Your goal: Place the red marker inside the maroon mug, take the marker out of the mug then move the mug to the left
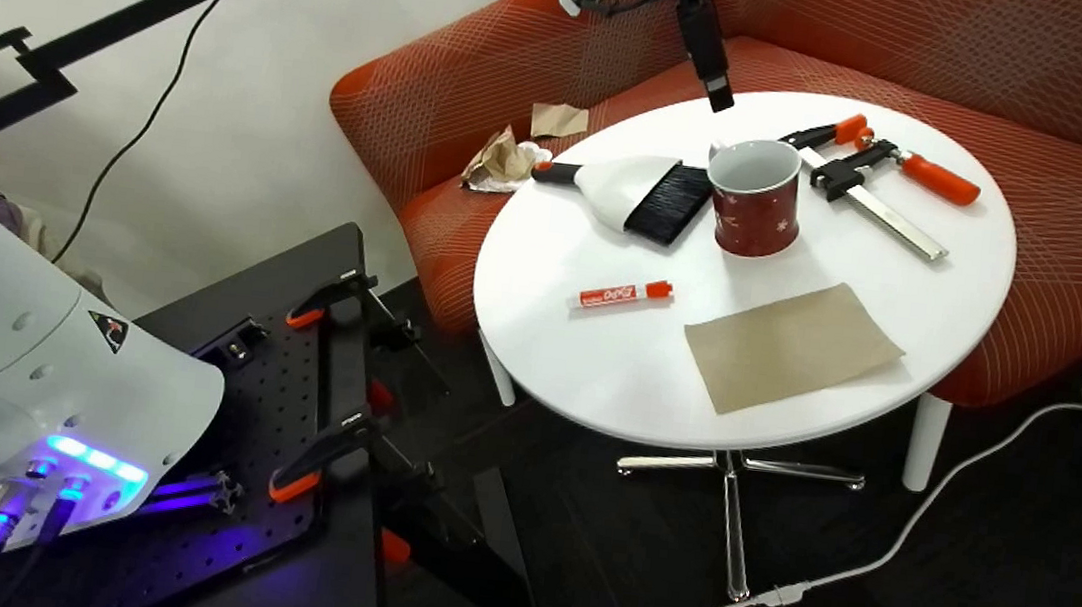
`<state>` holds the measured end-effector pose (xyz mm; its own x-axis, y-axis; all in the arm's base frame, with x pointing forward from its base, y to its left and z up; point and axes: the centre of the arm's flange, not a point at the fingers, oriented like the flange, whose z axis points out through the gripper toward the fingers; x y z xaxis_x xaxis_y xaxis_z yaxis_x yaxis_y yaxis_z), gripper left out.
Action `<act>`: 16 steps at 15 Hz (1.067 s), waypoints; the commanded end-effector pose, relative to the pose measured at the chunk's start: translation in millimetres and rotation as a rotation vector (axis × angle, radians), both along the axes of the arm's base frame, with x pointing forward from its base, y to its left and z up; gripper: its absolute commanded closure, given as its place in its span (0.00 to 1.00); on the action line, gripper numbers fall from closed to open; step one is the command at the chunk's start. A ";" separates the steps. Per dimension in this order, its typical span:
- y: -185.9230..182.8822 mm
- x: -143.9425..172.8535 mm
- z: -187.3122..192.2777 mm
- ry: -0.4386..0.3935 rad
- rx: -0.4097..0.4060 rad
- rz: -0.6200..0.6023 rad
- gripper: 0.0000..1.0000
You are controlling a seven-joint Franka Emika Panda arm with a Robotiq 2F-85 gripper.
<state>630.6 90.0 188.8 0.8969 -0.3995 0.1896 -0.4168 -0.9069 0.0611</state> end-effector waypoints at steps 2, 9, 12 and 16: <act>-1.5 36.8 -23.8 0.009 0.017 -0.022 0.00; -13.6 51.2 -53.9 0.032 0.058 -0.069 0.00; -15.2 51.6 -64.9 0.048 0.073 -0.086 0.00; -18.0 51.9 -74.2 0.065 0.081 -0.103 0.00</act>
<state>671.3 72.6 117.1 0.8655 -0.4836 0.1304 -0.4902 -0.8713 0.0219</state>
